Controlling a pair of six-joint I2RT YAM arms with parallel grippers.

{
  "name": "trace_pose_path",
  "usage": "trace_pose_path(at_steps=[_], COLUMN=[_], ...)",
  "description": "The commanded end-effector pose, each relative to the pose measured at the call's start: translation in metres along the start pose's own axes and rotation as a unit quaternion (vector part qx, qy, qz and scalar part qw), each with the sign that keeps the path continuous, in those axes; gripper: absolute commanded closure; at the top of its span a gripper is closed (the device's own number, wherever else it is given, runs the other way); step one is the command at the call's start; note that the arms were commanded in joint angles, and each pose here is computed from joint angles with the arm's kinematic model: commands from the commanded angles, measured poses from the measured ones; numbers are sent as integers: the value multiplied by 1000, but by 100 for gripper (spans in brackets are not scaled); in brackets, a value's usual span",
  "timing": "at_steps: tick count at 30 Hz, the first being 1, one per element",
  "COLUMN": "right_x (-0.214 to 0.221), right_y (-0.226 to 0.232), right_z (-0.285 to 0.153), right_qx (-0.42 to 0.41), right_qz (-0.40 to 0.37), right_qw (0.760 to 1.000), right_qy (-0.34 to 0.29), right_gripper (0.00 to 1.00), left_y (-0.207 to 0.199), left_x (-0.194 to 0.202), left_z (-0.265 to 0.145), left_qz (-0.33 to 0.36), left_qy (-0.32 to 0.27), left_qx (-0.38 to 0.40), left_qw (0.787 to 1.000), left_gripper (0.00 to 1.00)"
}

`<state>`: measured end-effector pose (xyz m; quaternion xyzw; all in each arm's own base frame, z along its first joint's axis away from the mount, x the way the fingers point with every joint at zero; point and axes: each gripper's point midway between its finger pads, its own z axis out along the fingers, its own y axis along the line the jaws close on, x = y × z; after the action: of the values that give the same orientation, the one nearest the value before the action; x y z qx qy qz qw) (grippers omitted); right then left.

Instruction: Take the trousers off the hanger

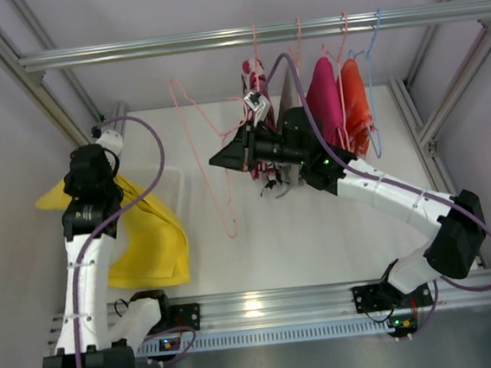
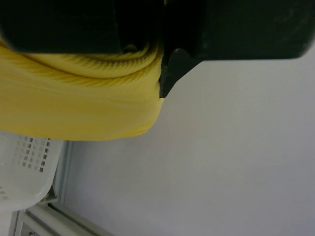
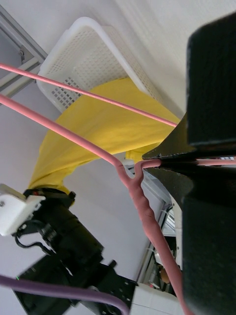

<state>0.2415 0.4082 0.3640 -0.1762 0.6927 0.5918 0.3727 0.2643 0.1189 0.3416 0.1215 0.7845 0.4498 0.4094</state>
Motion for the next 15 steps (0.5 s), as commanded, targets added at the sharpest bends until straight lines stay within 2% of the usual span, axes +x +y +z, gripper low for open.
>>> trace_pose_path(at_steps=[1, 2, 9, 14, 15], right_x=[-35, -35, -35, -38, -39], right_y=[31, 31, 29, 30, 28], right_z=[-17, -18, -18, -21, -23], right_qx=[-27, -26, -26, -24, -21], right_qz=[-38, -38, -38, -45, -45], right_qw=[998, 998, 998, 998, 998], right_qy=[-41, -41, -42, -46, -47], right_gripper=[100, 100, 100, 100, 100], left_y=[17, 25, 59, 48, 54], left_x=[-3, 0, -39, -56, -66], left_z=[17, 26, 51, 51, 43], left_qz=[-97, -109, -154, -187, -213], left_qy=[-6, 3, -45, -47, -62], left_qx=[5, -6, -62, 1, 11], left_qw=[995, 994, 985, 981, 975], left_gripper=[100, 100, 100, 100, 100])
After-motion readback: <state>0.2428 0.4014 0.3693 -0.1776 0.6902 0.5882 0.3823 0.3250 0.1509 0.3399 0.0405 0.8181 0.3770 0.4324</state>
